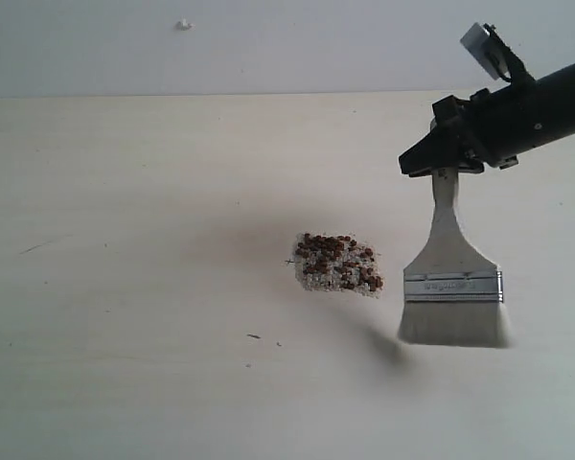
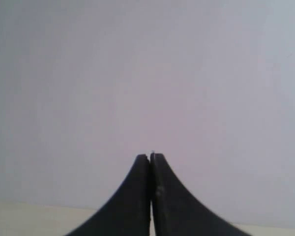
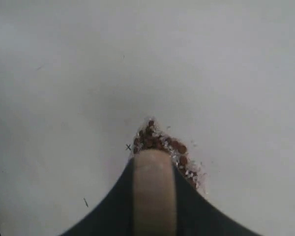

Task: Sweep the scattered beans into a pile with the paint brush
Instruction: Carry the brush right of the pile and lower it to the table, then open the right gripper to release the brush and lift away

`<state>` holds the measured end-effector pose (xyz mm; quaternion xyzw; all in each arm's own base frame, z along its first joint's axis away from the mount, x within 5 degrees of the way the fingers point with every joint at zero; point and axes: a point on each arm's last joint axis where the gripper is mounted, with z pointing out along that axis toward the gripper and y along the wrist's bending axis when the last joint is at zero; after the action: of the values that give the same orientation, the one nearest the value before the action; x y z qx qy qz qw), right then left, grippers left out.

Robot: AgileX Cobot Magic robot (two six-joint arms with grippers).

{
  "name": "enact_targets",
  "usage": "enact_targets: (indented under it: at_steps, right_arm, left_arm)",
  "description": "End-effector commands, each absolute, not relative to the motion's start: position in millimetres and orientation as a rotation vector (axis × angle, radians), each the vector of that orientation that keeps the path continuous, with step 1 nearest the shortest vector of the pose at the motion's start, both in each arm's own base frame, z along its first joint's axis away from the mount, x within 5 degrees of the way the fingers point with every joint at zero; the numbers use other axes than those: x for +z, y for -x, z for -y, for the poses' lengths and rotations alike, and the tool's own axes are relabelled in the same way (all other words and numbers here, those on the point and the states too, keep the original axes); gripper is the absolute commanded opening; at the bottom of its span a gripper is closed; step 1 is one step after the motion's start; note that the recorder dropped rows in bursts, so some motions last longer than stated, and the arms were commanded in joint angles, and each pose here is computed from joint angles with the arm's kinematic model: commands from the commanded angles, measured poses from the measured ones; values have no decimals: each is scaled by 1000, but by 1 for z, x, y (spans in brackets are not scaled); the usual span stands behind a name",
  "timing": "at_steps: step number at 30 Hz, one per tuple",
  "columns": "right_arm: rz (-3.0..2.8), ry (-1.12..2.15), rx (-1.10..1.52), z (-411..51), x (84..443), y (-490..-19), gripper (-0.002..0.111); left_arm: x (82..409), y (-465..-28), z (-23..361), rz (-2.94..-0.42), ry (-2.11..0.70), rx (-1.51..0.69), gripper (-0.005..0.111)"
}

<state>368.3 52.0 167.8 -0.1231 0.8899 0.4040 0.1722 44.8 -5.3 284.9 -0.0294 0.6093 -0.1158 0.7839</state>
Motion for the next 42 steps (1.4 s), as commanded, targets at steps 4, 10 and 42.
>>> enact_targets:
  at_steps: [4, 10, 42]
  right_arm:
    - [-2516, 319, 1069, -47, 145, -378, 0]
    - [-2544, 330, 915, -40, 139, -382, 0]
    - [-2177, -194, 64, 11, 230, -273, 0]
  left_arm:
    - [284, -45, 6, -1317, 65, -255, 0]
    - [284, -45, 6, -1317, 65, -255, 0]
    - [284, -45, 6, -1317, 65, -255, 0]
